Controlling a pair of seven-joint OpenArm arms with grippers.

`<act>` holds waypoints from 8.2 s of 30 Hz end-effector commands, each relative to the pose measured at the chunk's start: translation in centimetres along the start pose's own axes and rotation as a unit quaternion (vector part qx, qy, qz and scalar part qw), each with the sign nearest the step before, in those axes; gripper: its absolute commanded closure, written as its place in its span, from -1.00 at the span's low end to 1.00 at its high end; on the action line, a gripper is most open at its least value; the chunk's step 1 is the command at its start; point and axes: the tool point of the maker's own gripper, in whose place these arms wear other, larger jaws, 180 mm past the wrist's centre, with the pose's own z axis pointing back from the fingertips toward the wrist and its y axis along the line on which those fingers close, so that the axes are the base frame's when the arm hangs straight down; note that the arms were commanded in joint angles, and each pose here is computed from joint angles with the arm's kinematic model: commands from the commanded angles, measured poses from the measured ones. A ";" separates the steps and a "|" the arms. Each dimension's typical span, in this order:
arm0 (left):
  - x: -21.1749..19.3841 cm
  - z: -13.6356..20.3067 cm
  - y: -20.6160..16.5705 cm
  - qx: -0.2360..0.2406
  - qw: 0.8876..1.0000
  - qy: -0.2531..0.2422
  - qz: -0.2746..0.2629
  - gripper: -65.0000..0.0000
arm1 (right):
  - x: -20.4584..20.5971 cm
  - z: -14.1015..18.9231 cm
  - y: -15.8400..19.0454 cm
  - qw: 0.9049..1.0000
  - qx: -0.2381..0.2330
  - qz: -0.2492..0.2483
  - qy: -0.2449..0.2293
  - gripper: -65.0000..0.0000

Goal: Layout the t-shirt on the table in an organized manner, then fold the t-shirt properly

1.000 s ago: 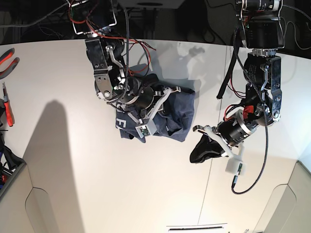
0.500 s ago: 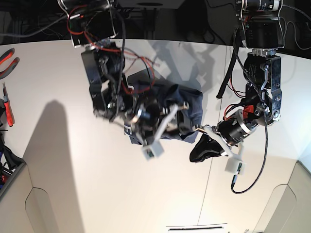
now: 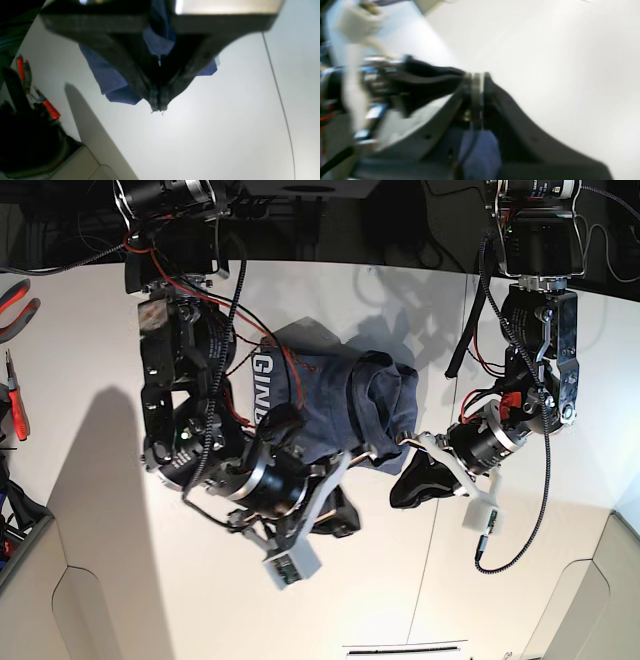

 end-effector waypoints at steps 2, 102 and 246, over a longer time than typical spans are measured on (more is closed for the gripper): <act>1.1 0.0 -1.3 -0.036 0.999 -0.003 0.001 1.00 | 1.8 0.5 -1.0 0.999 -0.018 -0.009 -0.028 1.00; 5.8 0.9 12.1 0.245 0.966 -0.031 -0.082 1.00 | -19.0 -4.1 0.1 0.973 0.008 0.045 0.228 1.00; -38.4 31.0 6.7 0.450 0.823 0.347 -0.015 1.00 | -49.4 22.3 -2.6 0.860 -0.121 -0.152 0.471 0.94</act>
